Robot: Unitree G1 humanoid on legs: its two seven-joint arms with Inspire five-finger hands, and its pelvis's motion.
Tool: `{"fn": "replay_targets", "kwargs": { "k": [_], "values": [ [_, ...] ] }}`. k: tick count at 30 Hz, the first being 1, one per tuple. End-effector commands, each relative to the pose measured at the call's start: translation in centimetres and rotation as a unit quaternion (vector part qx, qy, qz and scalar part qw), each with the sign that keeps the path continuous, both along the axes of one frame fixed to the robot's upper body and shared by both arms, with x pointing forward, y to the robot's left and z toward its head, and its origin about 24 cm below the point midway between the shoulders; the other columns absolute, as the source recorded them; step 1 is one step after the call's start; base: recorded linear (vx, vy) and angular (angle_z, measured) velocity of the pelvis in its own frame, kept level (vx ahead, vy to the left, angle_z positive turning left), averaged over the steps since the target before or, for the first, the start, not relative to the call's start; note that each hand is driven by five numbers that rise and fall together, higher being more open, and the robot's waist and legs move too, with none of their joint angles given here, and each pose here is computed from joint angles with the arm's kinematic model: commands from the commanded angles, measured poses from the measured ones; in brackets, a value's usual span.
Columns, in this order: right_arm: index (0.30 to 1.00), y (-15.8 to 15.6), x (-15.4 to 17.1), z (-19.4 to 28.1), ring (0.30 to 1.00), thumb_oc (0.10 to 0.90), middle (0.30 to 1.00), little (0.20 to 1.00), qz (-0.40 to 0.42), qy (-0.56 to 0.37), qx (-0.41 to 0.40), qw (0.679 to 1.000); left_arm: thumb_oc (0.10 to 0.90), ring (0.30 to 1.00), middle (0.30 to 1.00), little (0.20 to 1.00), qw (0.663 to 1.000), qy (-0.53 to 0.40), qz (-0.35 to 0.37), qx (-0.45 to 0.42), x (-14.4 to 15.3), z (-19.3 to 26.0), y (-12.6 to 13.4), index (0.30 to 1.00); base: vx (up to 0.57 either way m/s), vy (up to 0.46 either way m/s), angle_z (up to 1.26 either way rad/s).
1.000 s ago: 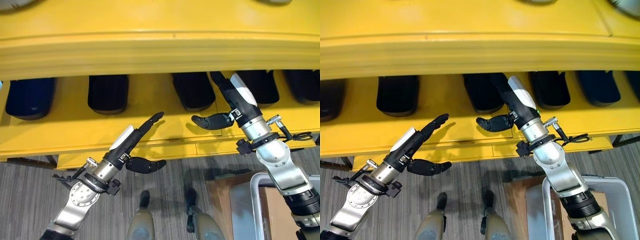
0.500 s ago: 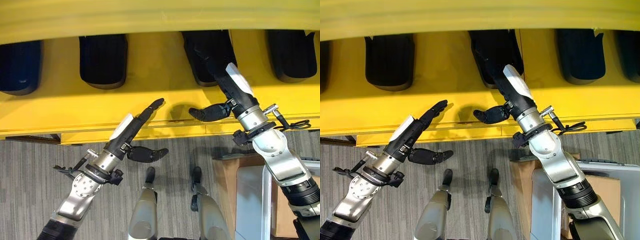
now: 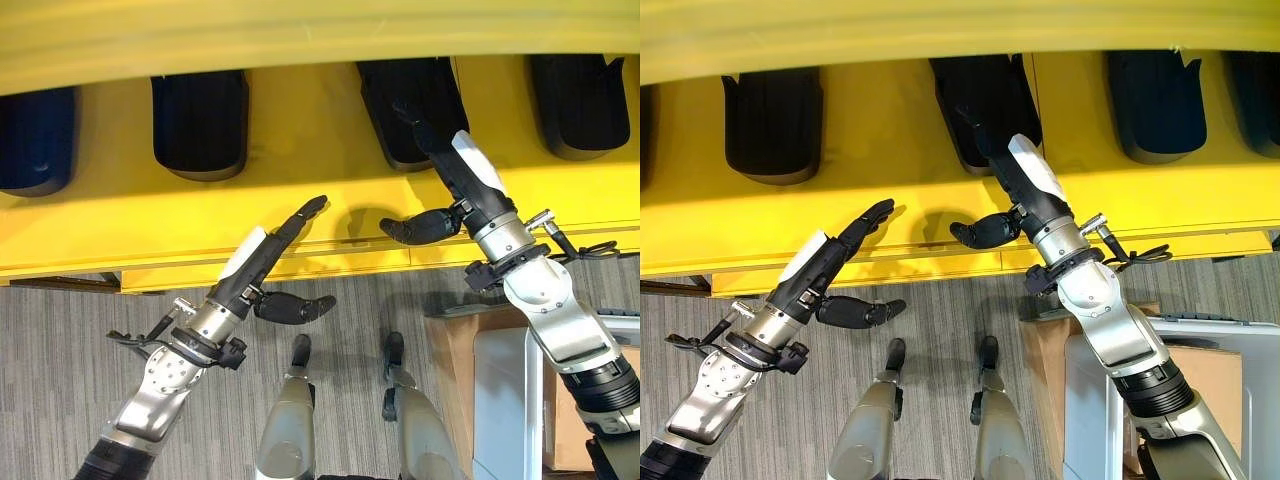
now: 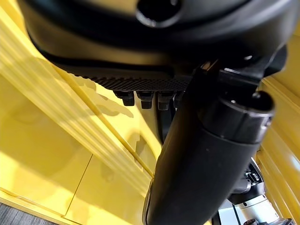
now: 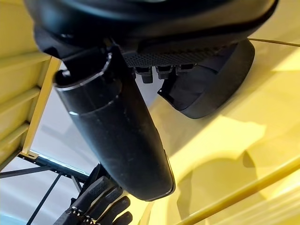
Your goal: Move parts from the plastic box to the shelf.
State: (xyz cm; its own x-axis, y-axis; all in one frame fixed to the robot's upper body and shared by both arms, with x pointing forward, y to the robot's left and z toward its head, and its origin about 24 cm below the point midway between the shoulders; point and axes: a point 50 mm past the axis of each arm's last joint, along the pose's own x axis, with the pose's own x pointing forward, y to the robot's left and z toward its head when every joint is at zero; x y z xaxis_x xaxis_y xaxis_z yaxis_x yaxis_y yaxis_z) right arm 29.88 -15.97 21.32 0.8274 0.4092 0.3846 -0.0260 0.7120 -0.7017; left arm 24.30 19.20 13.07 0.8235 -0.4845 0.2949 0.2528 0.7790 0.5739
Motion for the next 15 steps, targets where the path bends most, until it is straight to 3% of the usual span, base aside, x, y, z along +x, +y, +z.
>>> {"fn": "replay_targets", "kwargs": {
  "k": [1,15],
  "values": [
    [1.0,2.61,-3.13,6.49,1.0,0.9,1.0,1.0,0.089,-0.152,0.041,0.983,0.9,1.0,1.0,1.0,0.989,-0.13,-0.043,-0.064,-1.97,4.82,-1.44,1.0,0.0,0.0,0.0],
    [1.0,3.04,-2.98,6.26,1.0,0.9,1.0,1.0,0.103,-0.123,0.055,0.986,0.9,1.0,1.0,1.0,0.989,-0.127,-0.045,-0.058,-2.01,4.83,-1.58,1.0,0.0,0.0,0.0]
  ]
}}
